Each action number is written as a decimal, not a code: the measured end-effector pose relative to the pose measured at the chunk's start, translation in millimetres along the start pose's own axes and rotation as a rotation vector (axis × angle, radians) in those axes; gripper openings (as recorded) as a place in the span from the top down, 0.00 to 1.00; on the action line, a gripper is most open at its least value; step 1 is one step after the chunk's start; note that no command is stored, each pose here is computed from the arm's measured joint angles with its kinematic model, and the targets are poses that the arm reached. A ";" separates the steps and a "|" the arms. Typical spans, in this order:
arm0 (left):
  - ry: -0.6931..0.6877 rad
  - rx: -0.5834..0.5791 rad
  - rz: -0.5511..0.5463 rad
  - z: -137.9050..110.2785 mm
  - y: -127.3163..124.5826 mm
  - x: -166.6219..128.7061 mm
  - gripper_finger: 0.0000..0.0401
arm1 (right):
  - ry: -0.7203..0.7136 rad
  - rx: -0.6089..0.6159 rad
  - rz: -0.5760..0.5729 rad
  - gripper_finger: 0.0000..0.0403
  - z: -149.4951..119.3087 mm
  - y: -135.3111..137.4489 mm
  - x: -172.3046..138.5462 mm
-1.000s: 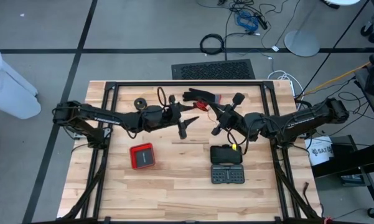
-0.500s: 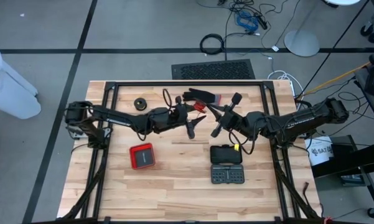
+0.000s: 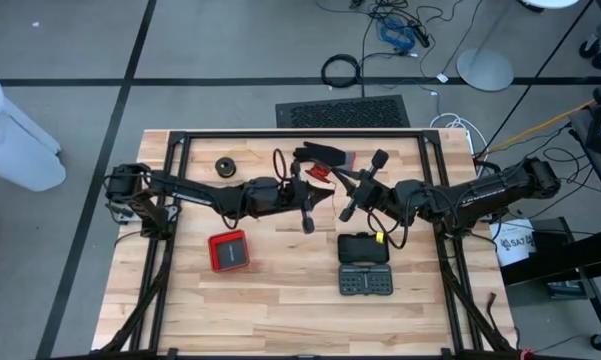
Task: Coil cords
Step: Uncoil the red wire from the spool
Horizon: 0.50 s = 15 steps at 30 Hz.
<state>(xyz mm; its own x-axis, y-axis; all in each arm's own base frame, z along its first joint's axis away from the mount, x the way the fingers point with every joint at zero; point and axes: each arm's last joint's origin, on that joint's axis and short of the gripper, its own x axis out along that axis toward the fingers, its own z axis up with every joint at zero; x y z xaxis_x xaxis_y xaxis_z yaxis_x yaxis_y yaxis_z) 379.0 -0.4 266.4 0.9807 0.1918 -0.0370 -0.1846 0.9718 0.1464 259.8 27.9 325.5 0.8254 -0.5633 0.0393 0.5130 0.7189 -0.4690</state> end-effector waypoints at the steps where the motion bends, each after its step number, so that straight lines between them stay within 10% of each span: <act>1: -0.005 0.004 -0.004 1.5 -1.8 -0.1 0.99 | 0.000 0.000 0.000 1.00 0.0 0.0 0.0; 15: 0.089 0.078 0.102 -0.7 -17.9 -4.3 0.89 | 0.022 -0.005 0.011 1.00 -2.7 1.5 0.0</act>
<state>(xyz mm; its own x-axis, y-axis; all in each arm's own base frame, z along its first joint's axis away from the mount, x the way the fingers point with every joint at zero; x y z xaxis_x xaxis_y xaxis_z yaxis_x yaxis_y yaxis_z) 378.1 -18.5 263.2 0.9468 0.3040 -0.1053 -0.2742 0.9336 0.2306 259.9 27.9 322.5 0.8254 -0.5644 0.0146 0.5028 0.7230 -0.4738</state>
